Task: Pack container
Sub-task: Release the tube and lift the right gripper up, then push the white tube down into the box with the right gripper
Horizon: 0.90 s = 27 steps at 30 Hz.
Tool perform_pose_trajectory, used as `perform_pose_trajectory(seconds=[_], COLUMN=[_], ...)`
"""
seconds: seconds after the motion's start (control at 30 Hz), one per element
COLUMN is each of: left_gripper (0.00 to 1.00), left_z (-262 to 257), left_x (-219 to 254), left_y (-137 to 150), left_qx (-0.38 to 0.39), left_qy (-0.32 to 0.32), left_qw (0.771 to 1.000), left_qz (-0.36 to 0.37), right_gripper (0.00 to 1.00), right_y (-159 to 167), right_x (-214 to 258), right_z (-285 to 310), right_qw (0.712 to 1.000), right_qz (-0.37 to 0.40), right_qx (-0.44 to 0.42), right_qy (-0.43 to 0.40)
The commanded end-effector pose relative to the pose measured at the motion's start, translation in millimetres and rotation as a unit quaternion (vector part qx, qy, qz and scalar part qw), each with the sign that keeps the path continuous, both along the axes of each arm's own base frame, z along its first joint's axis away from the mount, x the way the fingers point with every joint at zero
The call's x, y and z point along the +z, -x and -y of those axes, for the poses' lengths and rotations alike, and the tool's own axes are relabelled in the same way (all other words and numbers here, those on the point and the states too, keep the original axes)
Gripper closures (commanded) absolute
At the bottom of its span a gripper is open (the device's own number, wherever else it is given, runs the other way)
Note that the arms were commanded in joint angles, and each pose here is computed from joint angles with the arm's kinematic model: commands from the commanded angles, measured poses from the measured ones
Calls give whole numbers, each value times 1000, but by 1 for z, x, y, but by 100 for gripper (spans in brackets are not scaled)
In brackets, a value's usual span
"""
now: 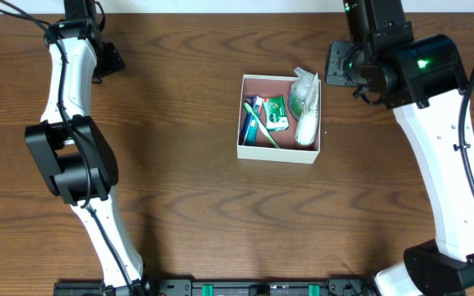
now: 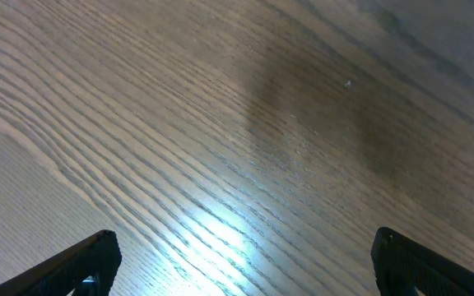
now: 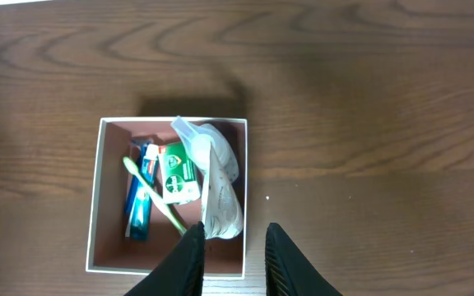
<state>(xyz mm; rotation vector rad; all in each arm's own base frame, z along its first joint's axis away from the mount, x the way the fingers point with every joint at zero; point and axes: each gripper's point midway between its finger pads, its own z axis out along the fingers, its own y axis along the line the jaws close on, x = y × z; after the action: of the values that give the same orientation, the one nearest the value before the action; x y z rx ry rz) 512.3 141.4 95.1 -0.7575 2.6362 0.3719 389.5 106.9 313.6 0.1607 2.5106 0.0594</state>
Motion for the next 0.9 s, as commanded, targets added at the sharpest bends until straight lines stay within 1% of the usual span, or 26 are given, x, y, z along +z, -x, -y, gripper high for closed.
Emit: perform_pose_trajectory(seconds=[0.0, 0.13, 0.27, 0.37, 0.4, 0.67, 0.87], left_gripper=[2, 2, 2, 2, 2, 2, 2], left_z=[-4, -4, -4, -4, -4, -4, -4], left_x=[27, 27, 27, 27, 27, 27, 27], left_y=[-3, -3, -3, -3, -3, -3, -3], left_qx=[4, 4, 4, 4, 4, 4, 4], left_qy=[-10, -10, -10, -10, -10, -10, -10], left_qw=[1000, 1000, 1000, 1000, 1000, 1000, 1000], left_qz=[27, 27, 27, 27, 27, 27, 27], right_gripper=[77, 77, 75, 67, 66, 65, 64], right_y=[-6, -15, -29, -34, -34, -38, -34], right_x=[-15, -36, -48, -58, -61, -87, -103], right_z=[-1, -10, -19, -21, -21, -27, -25], right_qw=[1000, 999, 999, 998, 998, 996, 993], right_qz=[-19, -43, -45, -54, -58, -91, -116], right_qx=[-7, 1, 8, 9, 9, 13, 13], right_qy=[-1, -6, -15, -11, -10, -9, 1])
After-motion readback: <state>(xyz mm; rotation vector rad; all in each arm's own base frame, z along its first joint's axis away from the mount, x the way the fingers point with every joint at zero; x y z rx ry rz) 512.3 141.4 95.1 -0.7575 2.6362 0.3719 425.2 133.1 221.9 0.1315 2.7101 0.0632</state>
